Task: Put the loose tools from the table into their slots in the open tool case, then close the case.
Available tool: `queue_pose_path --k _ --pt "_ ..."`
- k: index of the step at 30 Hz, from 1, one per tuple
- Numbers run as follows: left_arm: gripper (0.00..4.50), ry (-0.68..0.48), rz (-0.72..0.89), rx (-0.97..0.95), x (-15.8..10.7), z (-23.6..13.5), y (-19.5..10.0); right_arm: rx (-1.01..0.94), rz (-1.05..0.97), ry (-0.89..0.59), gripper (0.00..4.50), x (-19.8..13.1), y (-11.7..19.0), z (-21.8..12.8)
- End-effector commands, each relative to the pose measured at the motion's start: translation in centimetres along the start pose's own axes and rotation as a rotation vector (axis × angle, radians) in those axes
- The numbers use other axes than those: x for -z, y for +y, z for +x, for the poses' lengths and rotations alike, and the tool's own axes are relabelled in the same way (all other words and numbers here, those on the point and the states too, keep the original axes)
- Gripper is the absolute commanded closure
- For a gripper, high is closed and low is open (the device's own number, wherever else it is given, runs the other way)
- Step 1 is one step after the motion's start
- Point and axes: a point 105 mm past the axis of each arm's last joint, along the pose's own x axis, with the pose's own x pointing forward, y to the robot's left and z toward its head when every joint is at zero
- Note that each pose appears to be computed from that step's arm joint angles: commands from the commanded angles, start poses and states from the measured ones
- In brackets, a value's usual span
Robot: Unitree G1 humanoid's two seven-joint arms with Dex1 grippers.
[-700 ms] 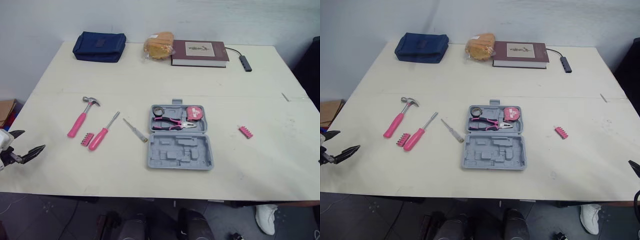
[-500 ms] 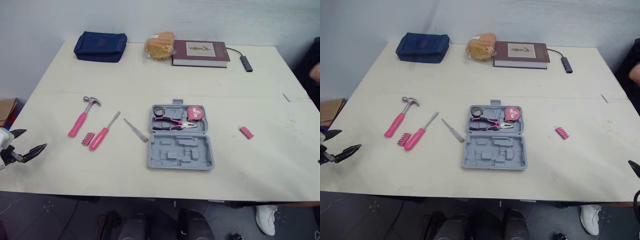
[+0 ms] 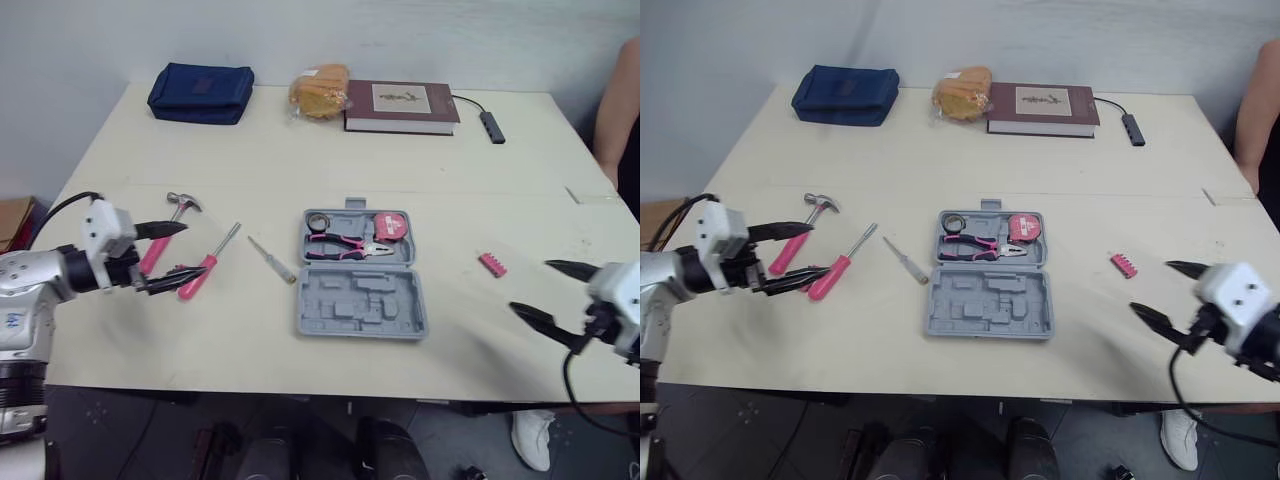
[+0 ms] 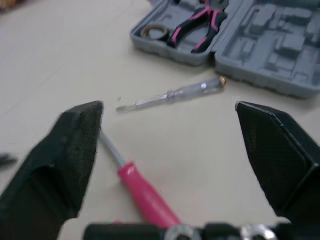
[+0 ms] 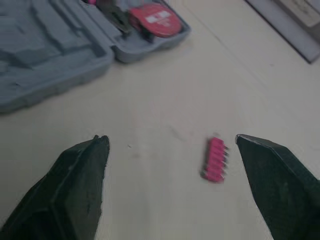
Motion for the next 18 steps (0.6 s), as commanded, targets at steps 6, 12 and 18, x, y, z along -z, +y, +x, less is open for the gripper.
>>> queue_pose_path --k 6,12,18 --pt "4.32 0.021 0.002 0.082 0.0 6.2 -2.6 -0.027 -0.055 0.025 4.50 0.0 0.0 3.2" --pt "4.42 0.030 -0.027 0.085 0.4 9.3 -3.1 -0.024 -0.092 0.068 4.50 0.9 -0.6 4.6" --pt "4.42 0.061 -0.050 0.059 0.5 11.4 -2.9 -0.013 -0.101 0.070 4.50 0.9 -1.3 6.5"
